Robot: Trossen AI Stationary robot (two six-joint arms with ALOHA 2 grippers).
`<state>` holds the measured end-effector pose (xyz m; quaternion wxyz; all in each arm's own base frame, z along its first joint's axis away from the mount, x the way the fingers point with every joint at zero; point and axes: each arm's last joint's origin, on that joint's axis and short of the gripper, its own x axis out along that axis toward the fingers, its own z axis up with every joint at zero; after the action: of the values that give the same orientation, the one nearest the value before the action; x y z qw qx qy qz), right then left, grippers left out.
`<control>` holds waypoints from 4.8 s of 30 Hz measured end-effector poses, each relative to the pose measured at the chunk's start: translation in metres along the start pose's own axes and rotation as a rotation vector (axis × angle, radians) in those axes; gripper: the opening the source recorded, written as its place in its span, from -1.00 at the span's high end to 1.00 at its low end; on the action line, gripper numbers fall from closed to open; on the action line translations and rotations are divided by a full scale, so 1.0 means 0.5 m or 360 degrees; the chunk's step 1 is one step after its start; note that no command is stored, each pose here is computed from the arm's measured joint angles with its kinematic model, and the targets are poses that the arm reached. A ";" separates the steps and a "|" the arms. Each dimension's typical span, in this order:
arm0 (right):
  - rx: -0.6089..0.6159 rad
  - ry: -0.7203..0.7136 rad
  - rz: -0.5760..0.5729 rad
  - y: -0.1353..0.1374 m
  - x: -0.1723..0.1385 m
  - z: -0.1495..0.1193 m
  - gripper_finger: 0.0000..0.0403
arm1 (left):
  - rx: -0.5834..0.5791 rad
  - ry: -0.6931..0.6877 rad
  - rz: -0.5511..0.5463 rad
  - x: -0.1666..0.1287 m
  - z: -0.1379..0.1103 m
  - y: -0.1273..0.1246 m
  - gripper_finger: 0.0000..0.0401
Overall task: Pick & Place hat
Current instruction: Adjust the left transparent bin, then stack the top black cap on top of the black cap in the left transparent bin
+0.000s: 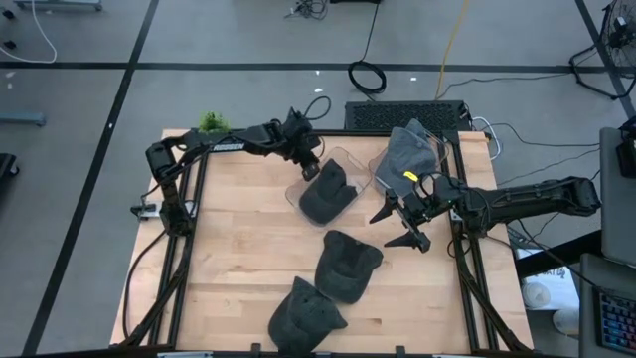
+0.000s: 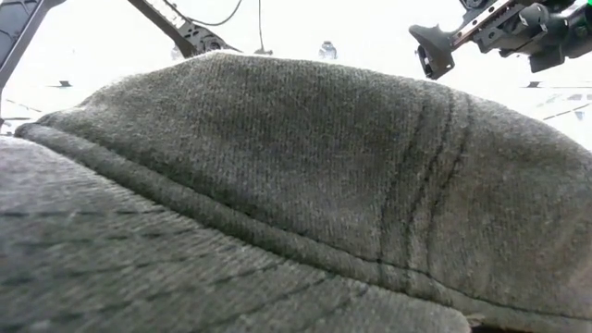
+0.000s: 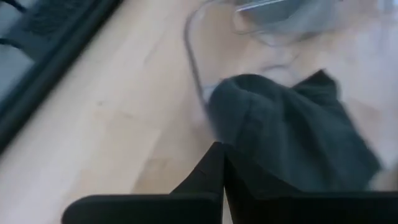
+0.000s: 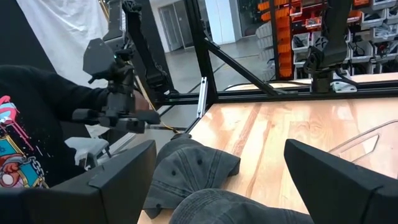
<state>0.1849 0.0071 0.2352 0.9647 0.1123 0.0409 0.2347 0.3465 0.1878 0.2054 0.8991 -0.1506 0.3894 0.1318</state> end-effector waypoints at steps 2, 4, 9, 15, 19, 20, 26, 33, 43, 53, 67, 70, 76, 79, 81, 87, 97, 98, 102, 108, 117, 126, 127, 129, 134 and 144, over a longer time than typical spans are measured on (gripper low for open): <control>0.0000 0.0000 0.0000 0.000 0.000 0.000 -0.71 | -0.0009 0.0020 -0.0105 0.000 -0.002 -0.003 0.96; 0.0000 0.0000 0.0000 0.000 0.000 0.000 -0.71 | 0.0011 0.0041 -0.0174 0.000 -0.005 -0.009 0.93; -0.0001 -0.0003 -0.0005 0.000 0.000 0.000 -0.71 | 0.0112 0.0048 -0.0264 0.005 -0.006 -0.036 0.94; -0.0001 -0.0003 -0.0006 0.000 0.000 0.000 -0.71 | 0.0227 0.0034 -0.0427 0.009 -0.006 -0.068 0.95; -0.0001 -0.0003 -0.0006 0.000 0.000 0.000 -0.71 | 0.0286 0.0037 -0.0324 0.001 -0.005 -0.075 0.88; -0.0001 -0.0003 -0.0005 0.000 0.000 0.000 -0.71 | 0.0281 0.0037 -0.0225 -0.005 -0.003 -0.071 0.88; 0.0002 0.0003 -0.0007 0.000 0.000 0.000 -0.71 | 0.0155 0.0001 0.0137 -0.061 0.011 -0.031 0.97; 0.0003 -0.0001 -0.0045 -0.002 0.000 -0.001 -0.71 | -0.0119 0.0105 0.0306 -0.045 -0.008 0.033 0.99; -0.0001 -0.0017 -0.0121 -0.005 0.000 0.000 -0.71 | -0.0130 0.0091 0.0109 0.059 -0.029 0.047 0.99; 0.0004 -0.0016 -0.0119 -0.005 0.000 0.000 -0.71 | -0.0041 0.0076 -0.0093 0.083 -0.031 0.010 0.99; 0.0004 -0.0017 -0.0120 -0.005 0.000 0.000 -0.71 | 0.0017 -0.0046 -0.0201 0.095 -0.016 -0.059 0.98; 0.0003 -0.0019 -0.0125 -0.005 0.000 0.000 -0.71 | 0.0011 -0.0131 -0.0218 0.095 -0.006 -0.067 0.92; 0.0095 -0.0043 -0.0289 -0.011 -0.001 -0.001 -0.71 | -0.0035 -0.0197 -0.0195 0.047 0.017 -0.059 0.86; 0.0161 0.0007 -0.0342 -0.014 -0.002 -0.009 -0.71 | -0.0029 -0.0275 -0.0145 -0.011 0.039 -0.064 0.85; 0.0259 0.0042 -0.0348 -0.015 -0.002 -0.015 -0.71 | -0.0007 -0.0315 -0.0114 -0.058 0.049 -0.076 0.85; 0.0992 0.0390 -0.0073 0.000 -0.004 -0.050 -0.71 | 0.0168 -0.0507 -0.0033 -0.198 0.069 -0.144 0.85; 0.1552 0.0950 -0.0687 0.050 -0.019 -0.143 -0.71 | 0.0350 -0.0613 0.0032 -0.263 0.060 -0.225 0.85; 0.1568 0.0934 -0.0731 0.054 -0.018 -0.144 -0.71 | 0.0362 -0.0605 0.0037 -0.260 0.059 -0.229 0.85; 0.1625 0.0860 -0.0832 0.062 -0.013 -0.171 -0.71 | 0.0379 -0.0590 0.0060 -0.254 0.055 -0.240 0.85; 0.1736 0.0570 -0.0763 0.054 -0.008 -0.244 -0.71 | 0.0406 -0.0663 0.0048 -0.258 0.060 -0.256 0.84; 0.1641 0.0579 -0.0701 0.041 0.037 -0.267 -0.71 | 0.0355 -0.0649 0.0165 -0.257 0.058 -0.250 0.60; 0.1531 0.0580 -0.0448 0.032 0.092 -0.253 -0.71 | 0.0309 -0.0647 0.0234 -0.257 0.057 -0.247 0.05; 0.1520 0.0551 -0.0402 0.031 0.094 -0.247 -0.71 | 0.0309 -0.0646 0.0232 -0.257 0.057 -0.247 0.02; 0.1504 0.0486 -0.0304 0.031 0.098 -0.236 -0.71 | 0.0311 -0.0635 0.0233 -0.256 0.056 -0.247 -0.03; 0.1417 0.0322 0.0081 0.038 0.106 -0.194 -0.71 | 0.0287 -0.0578 0.0235 -0.253 0.049 -0.245 -0.07; 0.1563 0.0508 -0.0228 0.018 0.096 -0.229 -0.71 | 0.0279 -0.0543 0.0236 -0.252 0.045 -0.244 0.02</control>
<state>0.2082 0.0598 0.1247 0.7937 0.5114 0.3003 0.1353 0.3212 0.0688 0.3337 0.9495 -0.0182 0.2515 0.1869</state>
